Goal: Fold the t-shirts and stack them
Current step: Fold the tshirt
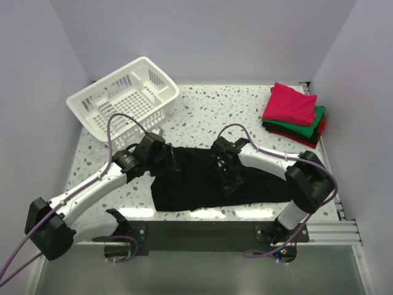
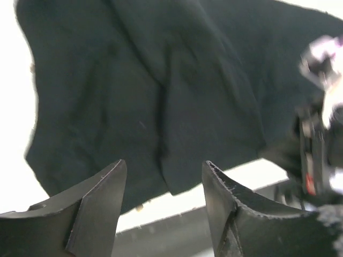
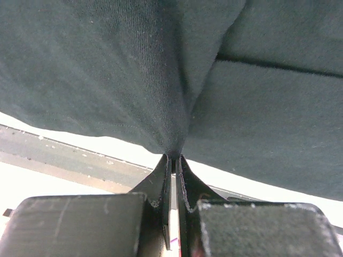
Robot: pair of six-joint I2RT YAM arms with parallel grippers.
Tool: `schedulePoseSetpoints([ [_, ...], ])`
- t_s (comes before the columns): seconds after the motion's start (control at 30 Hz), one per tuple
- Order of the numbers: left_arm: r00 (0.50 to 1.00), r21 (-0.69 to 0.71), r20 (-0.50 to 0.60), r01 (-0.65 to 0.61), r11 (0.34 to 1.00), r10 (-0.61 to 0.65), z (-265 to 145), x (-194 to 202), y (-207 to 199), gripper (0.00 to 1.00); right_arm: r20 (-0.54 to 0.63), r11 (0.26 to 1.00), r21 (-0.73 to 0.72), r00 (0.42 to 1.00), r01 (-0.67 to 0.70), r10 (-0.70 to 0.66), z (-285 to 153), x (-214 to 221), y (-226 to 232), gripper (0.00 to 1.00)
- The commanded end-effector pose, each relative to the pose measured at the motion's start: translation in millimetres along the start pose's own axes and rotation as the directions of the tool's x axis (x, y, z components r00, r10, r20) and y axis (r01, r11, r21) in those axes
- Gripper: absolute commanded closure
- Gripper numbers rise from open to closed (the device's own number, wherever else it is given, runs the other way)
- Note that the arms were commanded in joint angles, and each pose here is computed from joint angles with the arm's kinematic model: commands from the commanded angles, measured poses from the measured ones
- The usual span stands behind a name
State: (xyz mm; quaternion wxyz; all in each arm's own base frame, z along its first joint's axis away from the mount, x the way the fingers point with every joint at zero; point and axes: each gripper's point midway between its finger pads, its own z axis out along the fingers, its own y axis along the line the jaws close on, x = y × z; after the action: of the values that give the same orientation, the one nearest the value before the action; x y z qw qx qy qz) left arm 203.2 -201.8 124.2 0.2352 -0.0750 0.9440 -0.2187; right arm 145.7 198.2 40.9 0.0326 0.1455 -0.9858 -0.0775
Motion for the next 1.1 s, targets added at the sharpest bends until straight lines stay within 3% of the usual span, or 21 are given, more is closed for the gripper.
schedulePoseSetpoints([
  [0.0,0.988,-0.101,0.150,-0.010,0.995,0.025,10,-44,12,0.36,0.007,0.999,0.033,1.000,0.008,-0.008,-6,-8,-2,1.00],
  [0.3,0.964,-0.172,0.266,0.027,0.985,0.020,54,-95,23,0.35,-0.007,0.999,0.052,1.000,0.011,-0.011,-5,-10,-4,1.00],
  [0.53,0.953,-0.136,0.304,0.043,0.990,0.000,75,-118,12,0.36,-0.012,0.998,0.063,1.000,0.012,-0.011,-4,-10,-6,1.00],
  [1.07,0.966,-0.309,0.259,0.072,0.948,0.012,120,-127,45,0.47,-0.025,0.998,0.062,1.000,0.018,-0.016,-2,-6,-7,1.00],
])
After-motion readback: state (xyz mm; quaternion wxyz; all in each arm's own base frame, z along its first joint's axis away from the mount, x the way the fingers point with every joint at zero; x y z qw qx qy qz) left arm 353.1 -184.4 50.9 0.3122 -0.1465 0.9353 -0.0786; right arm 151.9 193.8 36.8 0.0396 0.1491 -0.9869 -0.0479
